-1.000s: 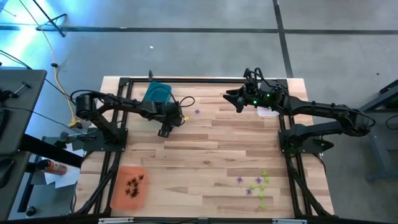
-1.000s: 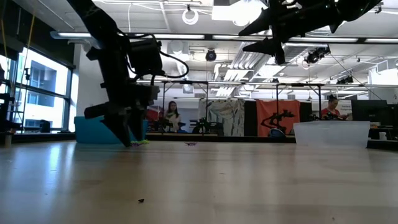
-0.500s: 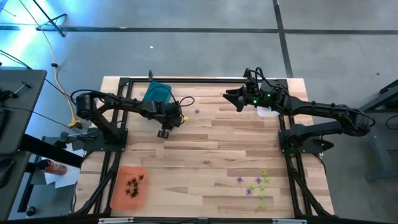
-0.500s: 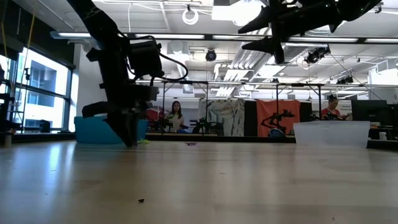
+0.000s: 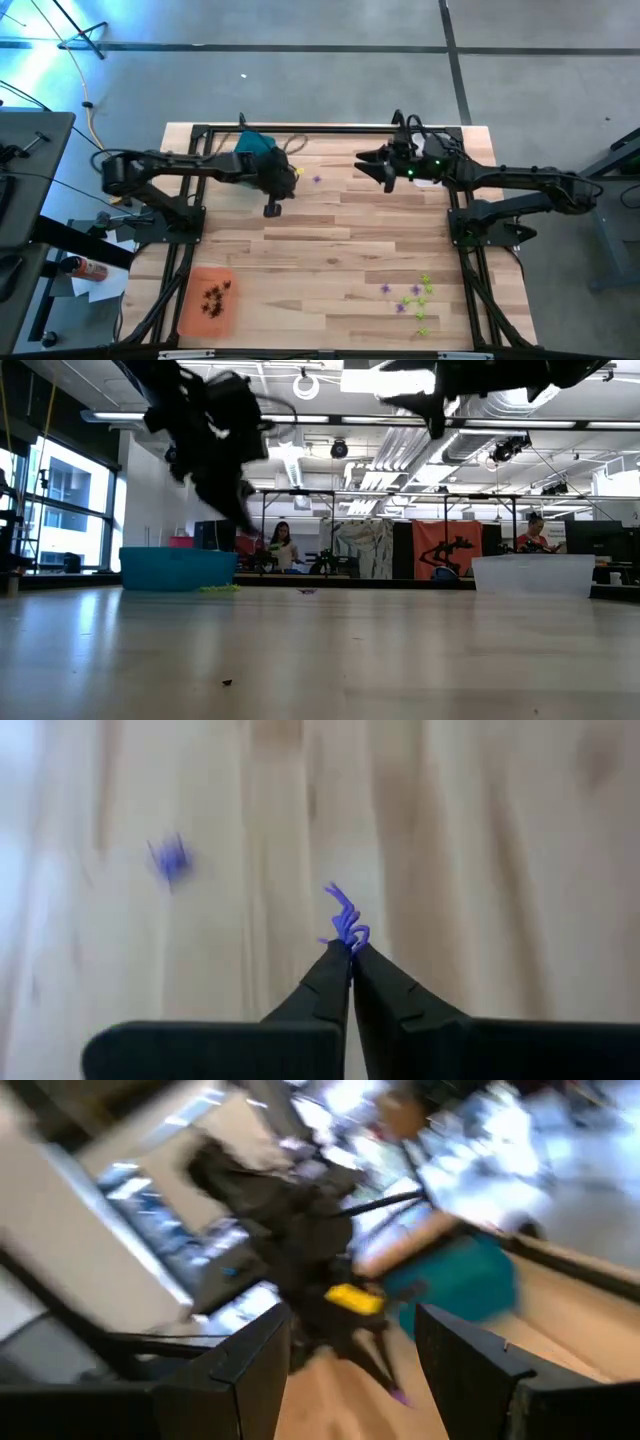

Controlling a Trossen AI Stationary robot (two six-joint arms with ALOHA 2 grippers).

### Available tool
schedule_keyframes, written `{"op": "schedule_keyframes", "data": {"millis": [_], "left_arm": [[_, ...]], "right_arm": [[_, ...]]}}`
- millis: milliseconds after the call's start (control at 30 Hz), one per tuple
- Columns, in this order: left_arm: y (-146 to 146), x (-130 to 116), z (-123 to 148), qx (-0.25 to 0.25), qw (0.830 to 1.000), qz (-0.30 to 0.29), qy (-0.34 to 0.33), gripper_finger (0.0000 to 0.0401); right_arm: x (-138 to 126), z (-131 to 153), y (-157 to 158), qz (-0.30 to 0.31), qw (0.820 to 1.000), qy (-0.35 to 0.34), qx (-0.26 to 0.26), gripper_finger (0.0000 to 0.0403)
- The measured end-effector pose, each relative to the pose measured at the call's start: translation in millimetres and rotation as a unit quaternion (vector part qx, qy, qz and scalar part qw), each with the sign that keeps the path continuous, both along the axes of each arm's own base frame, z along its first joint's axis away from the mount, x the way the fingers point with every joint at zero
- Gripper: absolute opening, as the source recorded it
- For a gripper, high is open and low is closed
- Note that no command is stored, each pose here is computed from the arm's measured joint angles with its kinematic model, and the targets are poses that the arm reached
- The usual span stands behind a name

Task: Sort Halloween decoration
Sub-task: Put the purple spider toy into the transparent bin

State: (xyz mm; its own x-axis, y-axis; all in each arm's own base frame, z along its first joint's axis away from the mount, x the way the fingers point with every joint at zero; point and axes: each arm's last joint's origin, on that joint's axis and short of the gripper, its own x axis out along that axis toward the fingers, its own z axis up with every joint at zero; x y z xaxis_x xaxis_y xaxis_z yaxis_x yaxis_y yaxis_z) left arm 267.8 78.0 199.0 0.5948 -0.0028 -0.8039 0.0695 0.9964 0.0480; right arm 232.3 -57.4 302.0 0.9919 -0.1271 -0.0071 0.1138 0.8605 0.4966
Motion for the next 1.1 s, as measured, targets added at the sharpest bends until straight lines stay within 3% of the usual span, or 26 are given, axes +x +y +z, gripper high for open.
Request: {"op": "schedule_keyframes", "data": {"millis": [167, 300, 467, 600, 1100], "left_arm": [[-4, 2, 50, -0.053, 0.984, 0.032, -0.17, 0.0], [-8, 5, 69, -0.087, 0.966, 0.058, -0.236, 0.0], [-15, 14, 83, -0.101, 0.965, 0.049, -0.237, 0.0], [-20, 16, 93, -0.106, 0.964, 0.042, -0.242, 0.0], [-22, 17, 97, -0.103, 0.962, 0.045, -0.249, 0.0]], "right_arm": [[8, 14, 17, 0.044, 0.995, -0.067, -0.058, 0.0209], [32, 24, 27, 0.07, 0.993, -0.026, -0.096, 0.0209], [66, 27, 33, 0.1, 0.969, 0.113, -0.196, 0.0209], [82, 32, 31, 0.102, 0.948, 0.201, -0.224, 0.0209], [105, 19, 27, 0.115, 0.938, 0.236, -0.227, 0.0208]]}}
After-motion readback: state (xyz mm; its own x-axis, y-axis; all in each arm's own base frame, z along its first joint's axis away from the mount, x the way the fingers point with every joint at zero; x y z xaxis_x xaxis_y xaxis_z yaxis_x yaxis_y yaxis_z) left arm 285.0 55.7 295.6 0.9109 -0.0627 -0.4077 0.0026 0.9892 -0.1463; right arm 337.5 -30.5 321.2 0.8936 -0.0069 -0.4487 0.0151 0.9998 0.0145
